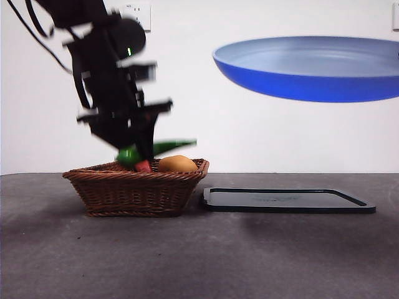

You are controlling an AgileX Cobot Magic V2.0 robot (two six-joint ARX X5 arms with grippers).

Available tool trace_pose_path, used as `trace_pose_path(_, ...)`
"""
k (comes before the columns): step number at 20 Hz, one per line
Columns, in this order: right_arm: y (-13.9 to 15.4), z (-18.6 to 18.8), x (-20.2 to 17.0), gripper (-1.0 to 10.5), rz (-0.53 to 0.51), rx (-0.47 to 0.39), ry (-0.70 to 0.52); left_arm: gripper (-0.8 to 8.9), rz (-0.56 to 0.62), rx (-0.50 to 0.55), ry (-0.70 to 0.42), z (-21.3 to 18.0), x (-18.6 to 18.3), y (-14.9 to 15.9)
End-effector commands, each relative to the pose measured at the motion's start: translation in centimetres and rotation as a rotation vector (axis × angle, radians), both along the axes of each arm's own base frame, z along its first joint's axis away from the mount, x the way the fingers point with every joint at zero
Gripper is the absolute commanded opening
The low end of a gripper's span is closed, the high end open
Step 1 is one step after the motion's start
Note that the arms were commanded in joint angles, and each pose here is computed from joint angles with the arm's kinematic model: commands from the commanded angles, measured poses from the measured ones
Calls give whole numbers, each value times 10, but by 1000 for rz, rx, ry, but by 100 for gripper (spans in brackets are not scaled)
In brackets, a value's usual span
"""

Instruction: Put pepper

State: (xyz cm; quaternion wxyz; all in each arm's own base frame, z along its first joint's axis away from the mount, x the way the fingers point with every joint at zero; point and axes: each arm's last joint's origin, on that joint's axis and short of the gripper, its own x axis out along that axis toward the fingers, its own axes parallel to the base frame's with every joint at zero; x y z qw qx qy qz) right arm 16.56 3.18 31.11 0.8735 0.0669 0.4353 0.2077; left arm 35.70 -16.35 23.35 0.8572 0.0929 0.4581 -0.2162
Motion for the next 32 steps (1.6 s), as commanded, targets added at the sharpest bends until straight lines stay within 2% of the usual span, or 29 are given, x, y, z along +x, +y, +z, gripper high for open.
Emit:
trace_pose_path(1,1,0,8,2,-7,10,13,125,-42,-68,-34,25,-8,-2)
trace_pose_path(4,4,-11,25,2,-25,16,74,125,-133,-212,-25,59,-31,-1)
trace_pose_path(7,7,-29,49,2,-38,22,142,125,-238,-278,27,76,-56,-10)
trace_pose_path(10,12,-47,69,2,-58,32,208,125,-309,-250,95,73,-74,-28)
trace_pose_path(13,19,-60,78,2,-51,34,264,125,-401,-244,70,74,-93,-57)
trace_pose_path(16,27,-62,79,2,-26,60,277,125,-451,-136,10,68,-106,-79)
trace_pose_path(19,32,-61,78,2,-12,63,282,125,-479,-65,30,50,-108,-94)
trace_pose_path(24,36,-61,77,2,15,80,287,125,-479,-20,106,23,-100,-103)
trace_pose_path(27,36,-61,76,2,18,83,290,132,-483,-18,107,21,-100,-105)
trace_pose_path(30,36,-61,76,2,30,98,294,233,-487,-20,105,21,-101,-107)
trace_pose_path(32,36,-61,76,2,30,99,294,249,-486,-19,110,21,-102,-107)
